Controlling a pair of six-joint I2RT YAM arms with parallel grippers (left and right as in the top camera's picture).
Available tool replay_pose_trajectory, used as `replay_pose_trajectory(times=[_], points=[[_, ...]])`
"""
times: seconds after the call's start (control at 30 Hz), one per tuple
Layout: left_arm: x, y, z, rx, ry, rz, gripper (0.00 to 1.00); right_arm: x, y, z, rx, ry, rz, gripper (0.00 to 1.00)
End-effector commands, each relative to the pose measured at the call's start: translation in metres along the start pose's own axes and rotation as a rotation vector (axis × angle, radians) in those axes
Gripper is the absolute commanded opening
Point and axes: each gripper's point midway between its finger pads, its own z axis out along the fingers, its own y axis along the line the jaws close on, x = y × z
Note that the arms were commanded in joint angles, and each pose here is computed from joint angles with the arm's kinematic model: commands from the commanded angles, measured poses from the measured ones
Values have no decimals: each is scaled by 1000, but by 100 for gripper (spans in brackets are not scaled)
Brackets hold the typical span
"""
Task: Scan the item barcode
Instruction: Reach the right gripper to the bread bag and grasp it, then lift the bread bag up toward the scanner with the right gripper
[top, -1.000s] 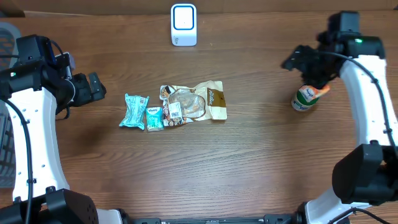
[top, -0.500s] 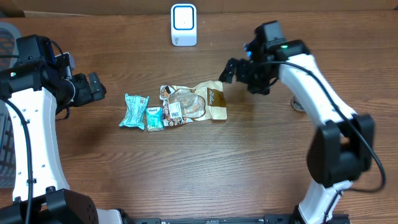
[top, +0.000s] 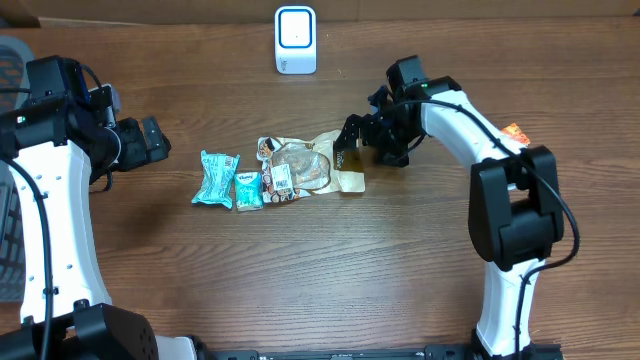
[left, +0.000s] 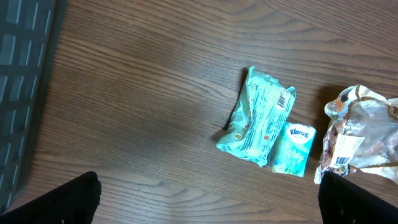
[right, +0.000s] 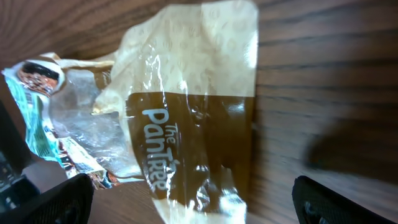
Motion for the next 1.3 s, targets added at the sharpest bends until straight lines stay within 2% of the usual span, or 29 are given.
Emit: replay_pose_trajectory(times=[0.0,0.27,0.5,0.57,0.63,0.8,0.83,1.03,1.27], points=[[-1,-3,-4,6,-13,11,100,12,6,24,-47,73,-9,100],[-1,-3,-4,6,-13,11,100,20,18,54,-159,145,-5,100],[-1,-3,-4,6,-13,11,100,23,25,74,-162,156,3,98],[-1,-3,-4,6,-12,11,100,24,25,78,-153,159,12,87],[-1,-3,-4,6,-12,11,99,24,26,81,-150,157,9,69],[-1,-3,-4,6,-13,11,100,23,29,84,-147,144,-10,6],[-1,-3,-4,6,-12,11,100,23,29,84,-147,144,-10,4],[-1,-3,-4,6,-12,11,100,17,33,71,-153,129,-9,4],[-1,-3,-4,6,-13,11,100,10,79,8,-292,53,-149,4]])
